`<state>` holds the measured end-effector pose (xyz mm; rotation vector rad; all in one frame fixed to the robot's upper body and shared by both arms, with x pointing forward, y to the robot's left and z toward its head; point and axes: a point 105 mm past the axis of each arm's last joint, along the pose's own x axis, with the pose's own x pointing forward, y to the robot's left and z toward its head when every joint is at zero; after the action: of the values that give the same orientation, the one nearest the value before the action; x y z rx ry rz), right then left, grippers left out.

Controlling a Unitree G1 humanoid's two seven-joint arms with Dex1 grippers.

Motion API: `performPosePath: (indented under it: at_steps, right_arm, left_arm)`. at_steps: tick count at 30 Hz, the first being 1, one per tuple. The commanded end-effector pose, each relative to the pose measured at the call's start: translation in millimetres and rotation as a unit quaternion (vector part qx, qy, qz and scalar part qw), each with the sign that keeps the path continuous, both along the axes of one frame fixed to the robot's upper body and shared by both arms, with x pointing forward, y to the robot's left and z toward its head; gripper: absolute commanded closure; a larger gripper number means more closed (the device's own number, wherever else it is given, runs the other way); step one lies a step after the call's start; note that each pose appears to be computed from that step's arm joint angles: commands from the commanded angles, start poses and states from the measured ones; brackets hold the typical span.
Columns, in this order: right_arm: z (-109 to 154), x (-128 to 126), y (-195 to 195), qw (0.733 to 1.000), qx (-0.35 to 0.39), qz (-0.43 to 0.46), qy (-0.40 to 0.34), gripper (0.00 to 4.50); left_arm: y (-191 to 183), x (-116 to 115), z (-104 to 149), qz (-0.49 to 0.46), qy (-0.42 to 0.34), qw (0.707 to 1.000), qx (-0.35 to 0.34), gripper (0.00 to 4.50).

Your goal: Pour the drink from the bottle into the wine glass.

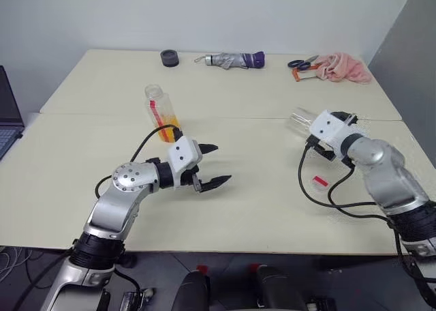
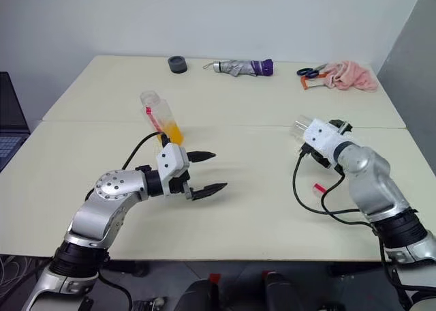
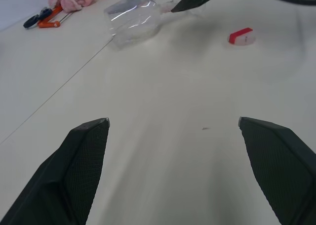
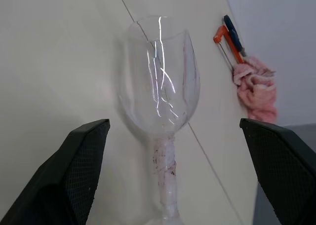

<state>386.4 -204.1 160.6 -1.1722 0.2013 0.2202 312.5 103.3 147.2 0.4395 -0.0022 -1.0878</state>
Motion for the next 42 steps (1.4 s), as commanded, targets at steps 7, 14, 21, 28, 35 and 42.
performPosePath:
  at_steps: [7,14,21,28,35,42]
  right_arm:
    - [-7,19,-21,0.985,-0.15,-0.041,-0.074,0.0]
    - [-21,28,-23,0.983,-0.16,-0.054,-0.07,0.0]
    - [-31,41,-42,0.982,-0.139,-0.116,-0.062,0.0]
    - [-33,45,-46,0.982,-0.097,-0.147,-0.061,0.0]
    - [-38,49,-29,0.988,-0.062,-0.132,-0.046,1.64]
    - [-33,48,-20,0.992,-0.053,-0.109,-0.044,4.06]
  left_arm:
    - [-13,-1,8,-0.026,-0.022,0.999,-0.001,0.02]
    - [-17,-1,7,-0.029,-0.022,0.999,-0.004,0.02]
    - [-20,2,7,-0.026,-0.025,0.999,-0.003,0.02]
    - [-18,5,6,-0.022,-0.028,0.999,0.003,0.02]
    - [-17,6,7,-0.021,-0.03,0.999,0.005,0.0]
    - [-14,8,1,-0.007,-0.025,1.0,0.008,0.0]
